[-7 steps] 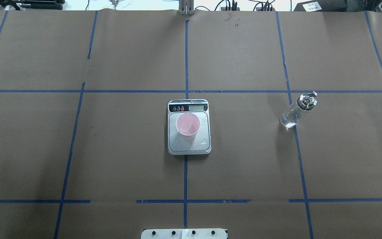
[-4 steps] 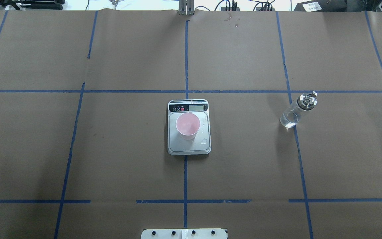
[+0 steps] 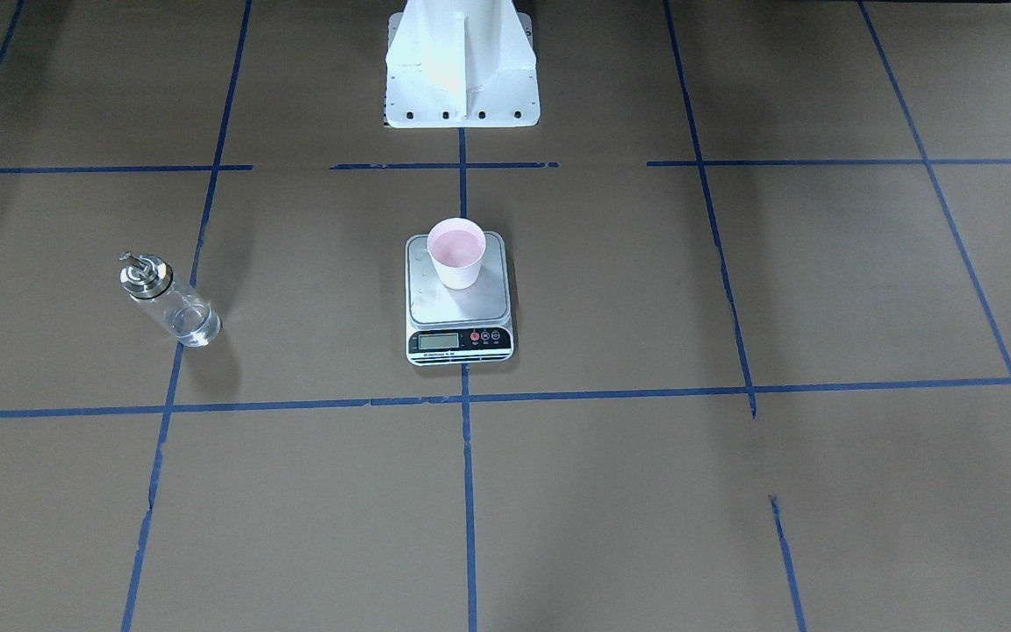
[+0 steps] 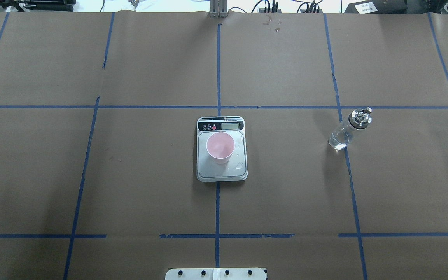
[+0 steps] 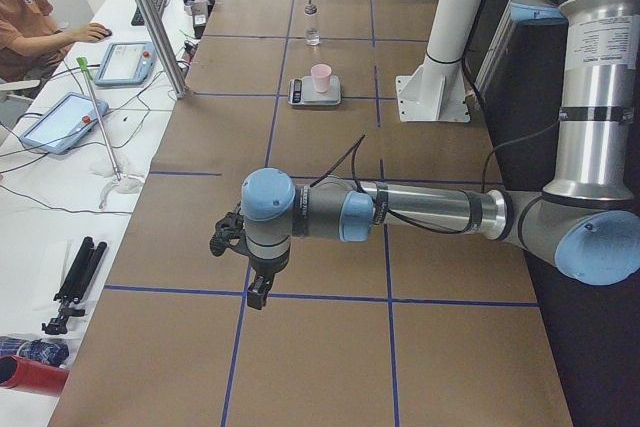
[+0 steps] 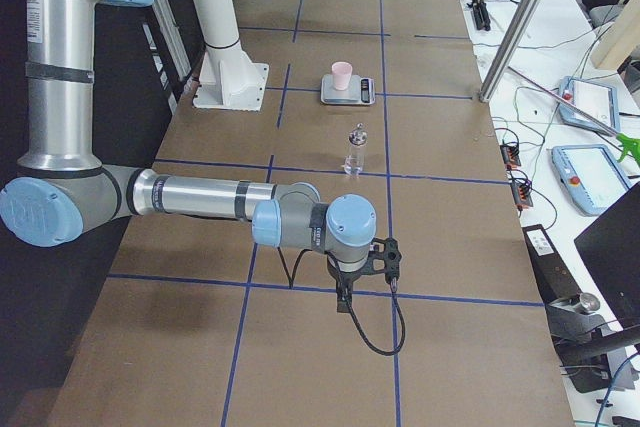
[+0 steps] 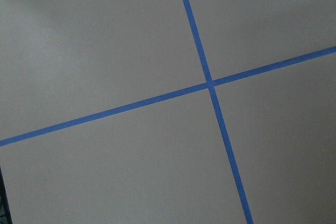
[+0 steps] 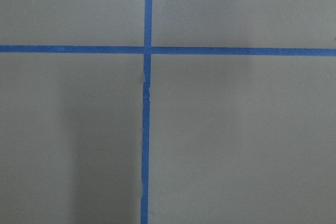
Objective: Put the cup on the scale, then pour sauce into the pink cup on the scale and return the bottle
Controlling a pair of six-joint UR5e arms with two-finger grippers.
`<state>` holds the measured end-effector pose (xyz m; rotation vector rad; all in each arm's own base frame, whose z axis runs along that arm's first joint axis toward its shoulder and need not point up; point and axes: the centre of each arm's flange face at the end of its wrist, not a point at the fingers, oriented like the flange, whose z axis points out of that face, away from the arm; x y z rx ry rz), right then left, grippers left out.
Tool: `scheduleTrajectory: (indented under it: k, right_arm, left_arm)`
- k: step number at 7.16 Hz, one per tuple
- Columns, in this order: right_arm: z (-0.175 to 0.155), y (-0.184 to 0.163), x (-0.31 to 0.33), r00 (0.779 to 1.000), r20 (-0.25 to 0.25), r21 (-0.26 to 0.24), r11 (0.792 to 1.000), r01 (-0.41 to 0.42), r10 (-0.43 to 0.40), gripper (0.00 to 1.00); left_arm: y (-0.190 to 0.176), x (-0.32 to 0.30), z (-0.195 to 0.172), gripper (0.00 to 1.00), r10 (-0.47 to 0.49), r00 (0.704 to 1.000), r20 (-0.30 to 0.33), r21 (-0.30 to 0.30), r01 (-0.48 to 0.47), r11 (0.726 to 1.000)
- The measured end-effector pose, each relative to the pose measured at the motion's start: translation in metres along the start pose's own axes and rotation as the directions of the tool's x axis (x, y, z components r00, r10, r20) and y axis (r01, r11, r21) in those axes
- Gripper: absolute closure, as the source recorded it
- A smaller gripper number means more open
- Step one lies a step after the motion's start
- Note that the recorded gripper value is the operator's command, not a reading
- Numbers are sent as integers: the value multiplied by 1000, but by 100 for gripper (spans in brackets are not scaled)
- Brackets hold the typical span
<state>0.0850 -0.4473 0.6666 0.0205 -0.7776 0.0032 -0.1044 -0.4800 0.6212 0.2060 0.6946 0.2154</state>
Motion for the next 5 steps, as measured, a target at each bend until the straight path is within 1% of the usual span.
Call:
scheduleTrajectory:
  k: [2, 5]
  right_arm:
    - [-2, -1, -2, 1000, 0, 5, 1000, 4, -4, 0]
    - [-5, -3, -4, 1000, -1, 10, 1000, 9, -9, 0]
  left_arm:
    - [2, -2, 4, 0, -5, 1000, -2, -9, 5, 1000]
    - [5, 0, 18, 0, -4, 1000, -10, -39, 4, 999]
